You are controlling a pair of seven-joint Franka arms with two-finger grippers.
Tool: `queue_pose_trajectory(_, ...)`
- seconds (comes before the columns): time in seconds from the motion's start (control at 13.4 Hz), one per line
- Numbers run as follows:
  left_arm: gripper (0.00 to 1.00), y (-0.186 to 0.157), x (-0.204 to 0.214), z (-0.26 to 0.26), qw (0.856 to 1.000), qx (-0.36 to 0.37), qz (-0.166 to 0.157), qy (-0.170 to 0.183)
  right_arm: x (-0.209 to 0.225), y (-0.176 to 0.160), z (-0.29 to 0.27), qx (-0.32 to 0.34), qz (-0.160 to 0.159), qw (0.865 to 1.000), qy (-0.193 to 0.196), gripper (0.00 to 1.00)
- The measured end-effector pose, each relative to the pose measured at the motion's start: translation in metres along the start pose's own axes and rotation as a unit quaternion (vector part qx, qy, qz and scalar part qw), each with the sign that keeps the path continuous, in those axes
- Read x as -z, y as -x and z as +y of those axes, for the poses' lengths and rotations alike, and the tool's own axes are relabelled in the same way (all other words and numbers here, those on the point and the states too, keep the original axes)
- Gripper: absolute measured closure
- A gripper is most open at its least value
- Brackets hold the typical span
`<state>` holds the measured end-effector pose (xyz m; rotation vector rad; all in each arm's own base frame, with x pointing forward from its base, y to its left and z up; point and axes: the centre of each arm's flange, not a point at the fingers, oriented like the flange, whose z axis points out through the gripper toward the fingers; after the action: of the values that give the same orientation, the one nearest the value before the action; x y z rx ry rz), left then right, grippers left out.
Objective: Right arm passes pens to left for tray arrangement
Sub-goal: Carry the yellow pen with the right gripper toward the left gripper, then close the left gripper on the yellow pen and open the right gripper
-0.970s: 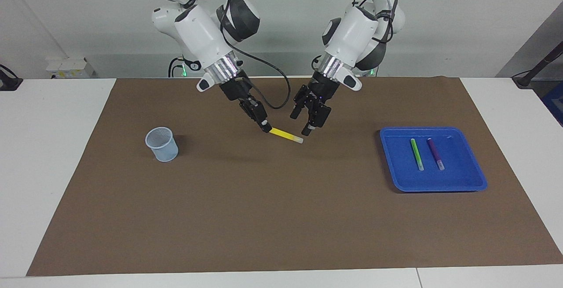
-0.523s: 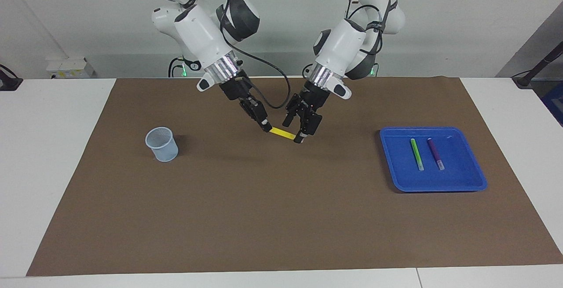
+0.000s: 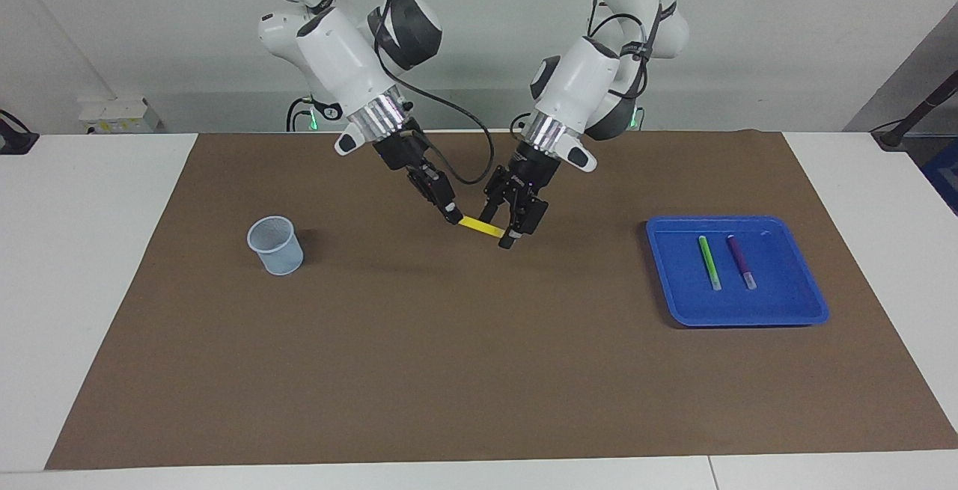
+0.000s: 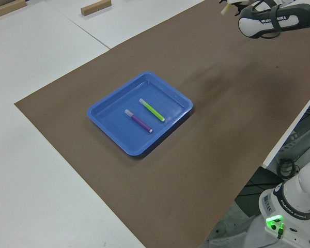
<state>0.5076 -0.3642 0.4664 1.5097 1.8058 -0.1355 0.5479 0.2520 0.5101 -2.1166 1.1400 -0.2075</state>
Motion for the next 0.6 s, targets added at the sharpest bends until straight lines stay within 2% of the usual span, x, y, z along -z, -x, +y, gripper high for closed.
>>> queue_pose_trajectory(0.22, 0.12, 0.0031, 0.0004, -0.0002, 1.0, 0.002, -0.003, 0.002, 0.0002, -0.0001, 0.0, -0.002, -0.001, 1.0, -0.001, 0.82)
queue_pose_trajectory(0.3, 0.2, 0.003, 0.0004, 0.0001, 1.0, 0.003, -0.003, 0.002, 0.0002, -0.0001, 0.0, -0.002, -0.001, 1.0, -0.001, 0.82)
queue_pose_trajectory(0.6, 0.74, 0.0024, 0.0011, 0.0018, 1.0, 0.004, -0.004, 0.005, -0.0002, -0.0001, 0.0008, -0.002, -0.002, 1.0, 0.001, 0.82)
